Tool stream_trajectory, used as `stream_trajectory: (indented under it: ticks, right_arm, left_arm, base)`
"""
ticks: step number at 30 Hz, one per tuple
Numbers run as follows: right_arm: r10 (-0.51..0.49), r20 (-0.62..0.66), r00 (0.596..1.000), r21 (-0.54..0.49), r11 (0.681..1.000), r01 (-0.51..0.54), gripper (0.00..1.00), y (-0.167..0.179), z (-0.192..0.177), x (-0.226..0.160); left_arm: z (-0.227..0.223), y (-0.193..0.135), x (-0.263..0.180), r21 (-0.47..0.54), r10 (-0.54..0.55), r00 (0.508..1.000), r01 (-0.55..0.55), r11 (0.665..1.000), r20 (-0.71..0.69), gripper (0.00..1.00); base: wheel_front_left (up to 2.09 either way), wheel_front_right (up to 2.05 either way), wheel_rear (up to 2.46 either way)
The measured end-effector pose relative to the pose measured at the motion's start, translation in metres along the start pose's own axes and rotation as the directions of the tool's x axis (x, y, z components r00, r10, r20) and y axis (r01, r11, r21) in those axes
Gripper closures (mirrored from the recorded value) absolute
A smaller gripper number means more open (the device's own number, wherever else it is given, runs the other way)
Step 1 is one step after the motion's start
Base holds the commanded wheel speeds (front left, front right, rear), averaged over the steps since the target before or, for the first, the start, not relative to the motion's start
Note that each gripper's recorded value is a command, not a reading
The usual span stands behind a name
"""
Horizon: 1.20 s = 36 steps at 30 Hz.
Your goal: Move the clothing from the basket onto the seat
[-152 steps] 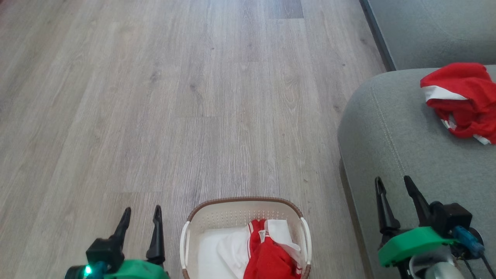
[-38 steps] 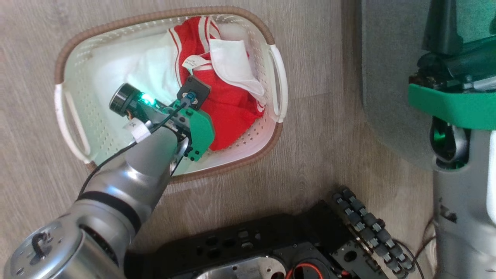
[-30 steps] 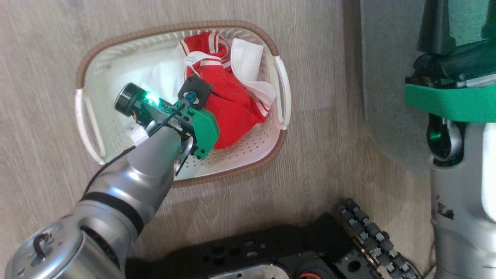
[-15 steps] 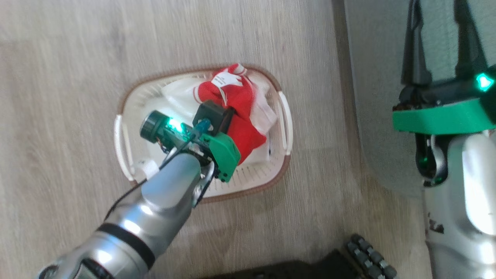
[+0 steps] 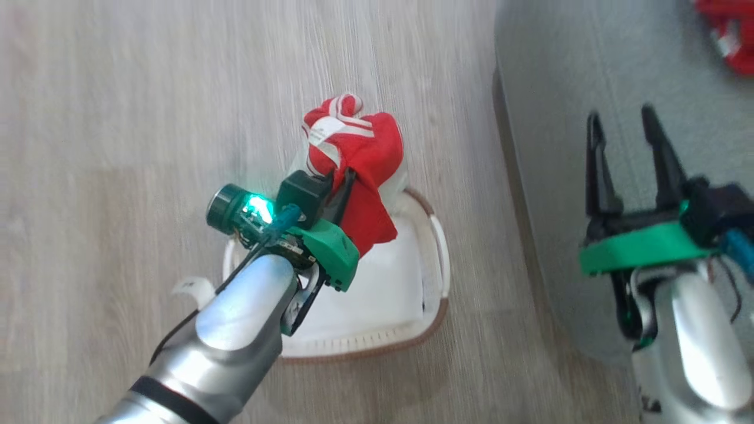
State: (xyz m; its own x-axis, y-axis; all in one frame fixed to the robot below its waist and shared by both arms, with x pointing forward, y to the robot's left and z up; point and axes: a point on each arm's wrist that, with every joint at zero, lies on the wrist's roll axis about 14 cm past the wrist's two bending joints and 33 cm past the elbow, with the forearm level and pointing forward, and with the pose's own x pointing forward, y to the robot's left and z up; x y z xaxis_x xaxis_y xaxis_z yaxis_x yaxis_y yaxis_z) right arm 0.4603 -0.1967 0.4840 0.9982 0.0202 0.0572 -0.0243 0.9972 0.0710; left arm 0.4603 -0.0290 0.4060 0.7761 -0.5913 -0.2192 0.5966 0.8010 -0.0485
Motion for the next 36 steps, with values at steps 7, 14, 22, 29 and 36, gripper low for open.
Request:
stream_trajectory:
  ticks: [7, 14, 22, 29, 36]
  right_arm:
    - [0.013, 0.002, 1.000, 0.018, 1.000, -0.013, 0.00, 0.009, 0.014, -0.040]
    - [0.078, 0.030, 0.996, 0.039, 0.996, -0.080, 0.00, 0.034, 0.029, -0.068]
    - [0.199, 0.062, 0.978, 0.054, 0.978, -0.202, 0.00, 0.076, 0.041, -0.089]
    - [0.339, 0.045, 0.940, 0.059, 0.938, -0.341, 0.00, 0.124, 0.037, -0.104]
    - [0.491, 0.005, 0.871, 0.035, 0.870, -0.491, 0.00, 0.174, 0.028, -0.112]
  left_arm:
    - [0.067, 0.007, -0.026, 0.084, 0.029, 0.989, -0.041, 0.996, 0.144, 1.00]
    - [0.117, 0.002, -0.053, 0.156, 0.029, 0.971, -0.067, 0.985, 0.237, 1.00]
    - [0.156, -0.012, -0.080, 0.204, 0.018, 0.957, -0.080, 0.976, 0.289, 1.00]
    - [0.174, -0.021, -0.091, 0.217, 0.015, 0.951, -0.086, 0.972, 0.309, 1.00]
    - [0.198, -0.036, -0.091, 0.240, -0.014, 0.941, -0.072, 0.968, 0.339, 1.00]
  base:
    - [0.00, 0.00, 0.00]
    - [0.00, 0.00, 0.00]
    - [0.00, 0.00, 0.00]
    - [0.00, 0.00, 0.00]
    - [0.00, 0.00, 0.00]
